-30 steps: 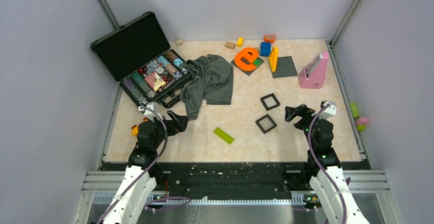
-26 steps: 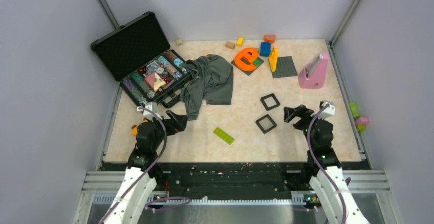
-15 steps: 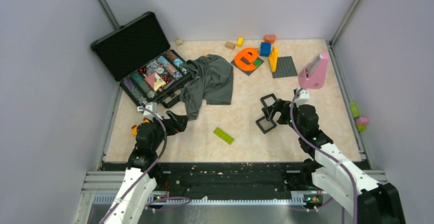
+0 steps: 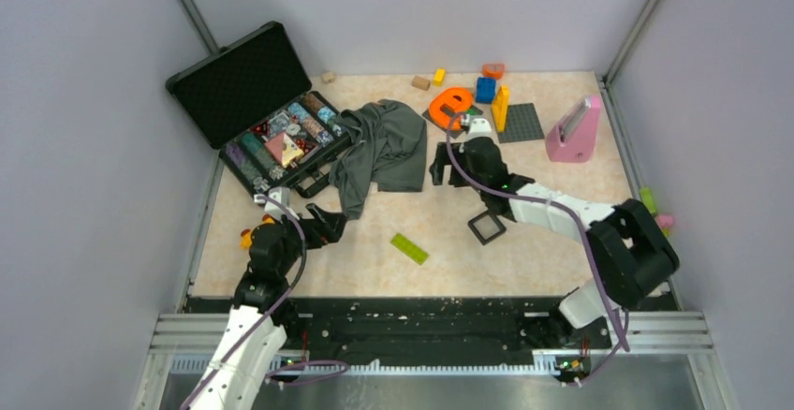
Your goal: Remove the brooch from the garment
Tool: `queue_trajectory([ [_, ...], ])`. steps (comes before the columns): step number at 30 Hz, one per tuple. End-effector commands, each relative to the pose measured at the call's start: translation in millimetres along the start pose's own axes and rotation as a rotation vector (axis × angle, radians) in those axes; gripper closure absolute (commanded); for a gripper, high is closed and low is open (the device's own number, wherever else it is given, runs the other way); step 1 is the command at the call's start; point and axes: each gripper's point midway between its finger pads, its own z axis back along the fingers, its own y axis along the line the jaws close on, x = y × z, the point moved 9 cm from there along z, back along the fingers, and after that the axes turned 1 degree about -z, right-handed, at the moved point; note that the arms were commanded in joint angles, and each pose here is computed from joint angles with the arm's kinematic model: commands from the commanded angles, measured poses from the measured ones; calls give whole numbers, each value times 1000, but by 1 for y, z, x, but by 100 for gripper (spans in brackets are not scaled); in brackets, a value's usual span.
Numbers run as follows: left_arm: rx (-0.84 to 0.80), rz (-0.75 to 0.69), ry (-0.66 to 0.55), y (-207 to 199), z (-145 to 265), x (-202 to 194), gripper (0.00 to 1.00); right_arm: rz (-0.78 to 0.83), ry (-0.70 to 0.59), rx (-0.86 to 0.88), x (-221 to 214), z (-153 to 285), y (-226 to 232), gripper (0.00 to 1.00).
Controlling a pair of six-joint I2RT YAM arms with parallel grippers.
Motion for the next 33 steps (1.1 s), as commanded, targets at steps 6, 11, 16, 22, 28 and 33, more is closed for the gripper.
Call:
queue_trajectory([
  [6, -49, -22, -47, -6, 0, 8, 2, 166, 79, -81, 2, -58, 55, 23],
  [11, -49, -22, -46, -6, 0, 8, 2, 225, 140, -150, -10, -84, 66, 26],
  [16, -46, -20, -47, -6, 0, 8, 2, 267, 208, -205, -30, -105, 67, 26],
  [22, -45, -18, -46, -6, 0, 8, 3, 277, 268, -205, -47, -117, 66, 42],
  [28, -42, -18, -46, -5, -1, 8, 4, 245, 263, -162, -36, -94, 71, 98],
  [33, -43, -18, -46, -6, -2, 8, 6, 202, 191, -170, -14, -42, 61, 100],
])
